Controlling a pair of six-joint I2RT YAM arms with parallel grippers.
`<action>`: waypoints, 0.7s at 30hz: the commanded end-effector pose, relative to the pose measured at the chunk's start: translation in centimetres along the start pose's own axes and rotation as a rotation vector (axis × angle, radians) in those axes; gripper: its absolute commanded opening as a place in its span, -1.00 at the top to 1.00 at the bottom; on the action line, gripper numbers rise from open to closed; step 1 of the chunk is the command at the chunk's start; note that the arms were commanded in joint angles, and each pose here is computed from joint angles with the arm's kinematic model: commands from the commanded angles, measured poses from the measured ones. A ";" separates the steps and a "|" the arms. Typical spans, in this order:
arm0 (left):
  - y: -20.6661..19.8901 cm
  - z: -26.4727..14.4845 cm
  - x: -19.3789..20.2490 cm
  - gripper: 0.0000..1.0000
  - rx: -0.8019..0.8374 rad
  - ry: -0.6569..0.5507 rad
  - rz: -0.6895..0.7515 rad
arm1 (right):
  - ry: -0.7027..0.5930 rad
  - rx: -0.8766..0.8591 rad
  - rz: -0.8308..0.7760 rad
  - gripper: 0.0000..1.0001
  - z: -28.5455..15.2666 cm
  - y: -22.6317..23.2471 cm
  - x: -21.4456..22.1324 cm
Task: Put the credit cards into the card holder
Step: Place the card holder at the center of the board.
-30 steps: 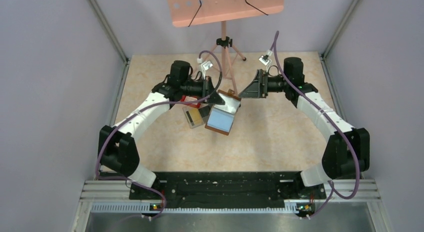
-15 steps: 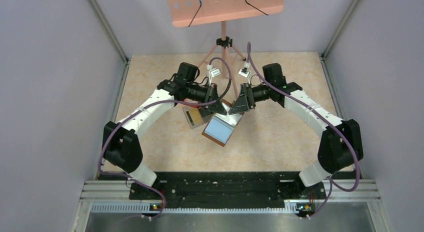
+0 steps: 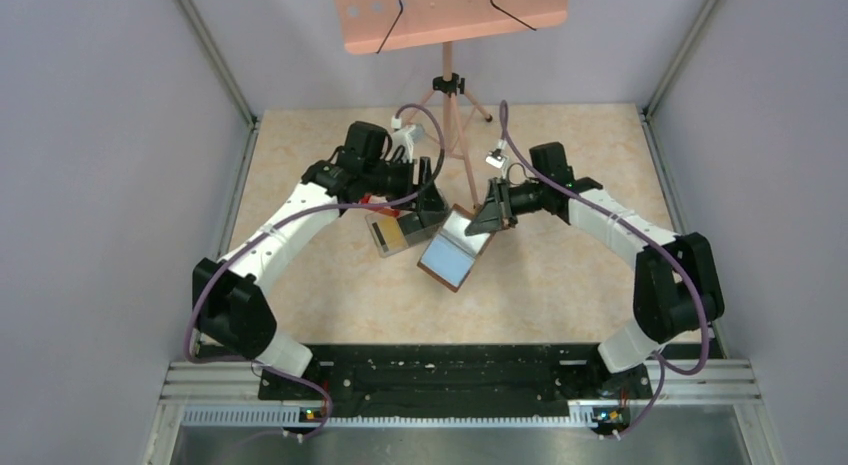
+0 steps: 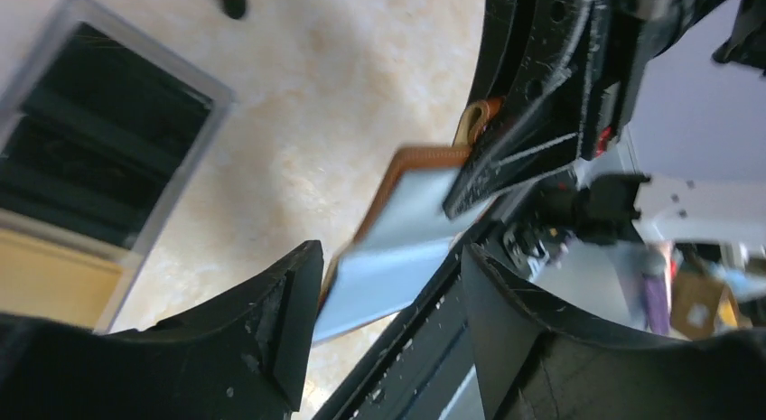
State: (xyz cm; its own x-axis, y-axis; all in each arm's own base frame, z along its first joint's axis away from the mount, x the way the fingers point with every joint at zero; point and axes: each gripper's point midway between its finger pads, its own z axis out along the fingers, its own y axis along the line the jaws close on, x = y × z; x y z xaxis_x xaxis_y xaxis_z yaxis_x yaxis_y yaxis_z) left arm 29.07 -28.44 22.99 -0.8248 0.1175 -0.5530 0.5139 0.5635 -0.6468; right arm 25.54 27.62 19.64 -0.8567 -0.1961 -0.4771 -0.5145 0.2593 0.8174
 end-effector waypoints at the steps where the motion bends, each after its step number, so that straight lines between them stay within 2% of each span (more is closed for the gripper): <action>1: 1.7 -2.5 -3.1 -0.28 -0.207 -0.218 -0.042 | -0.238 0.148 0.148 1.00 -3.6 -4.2 -2.2; 6: 2.4 -2.3 -3.1 -0.27 -0.223 -0.276 -0.144 | -0.445 0.304 0.280 1.00 -7.3 -9.5 -1.3; 11: 2.9 -1.2 -2.7 -0.26 -0.216 -0.260 -0.208 | -0.583 0.411 0.427 1.00 -8.8 -13.9 1.4; 15: 3.2 -0.3 -2.4 -0.25 -0.203 -0.240 -0.250 | -0.627 0.475 0.520 1.00 -9.4 -16.1 3.6; 21: 4.6 0.7 -1.8 -0.27 -0.236 -0.215 -0.316 | -0.611 0.588 0.590 1.00 -10.1 -17.1 6.1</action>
State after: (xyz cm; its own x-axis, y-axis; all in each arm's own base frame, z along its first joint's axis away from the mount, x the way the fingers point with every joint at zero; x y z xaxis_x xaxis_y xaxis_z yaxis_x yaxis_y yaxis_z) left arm 32.16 -26.43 20.79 -0.8585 -0.2048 -0.4701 0.1893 0.7255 -0.6617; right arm 28.23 13.81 4.79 -0.8215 0.5368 -0.1923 0.1938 0.5800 0.7912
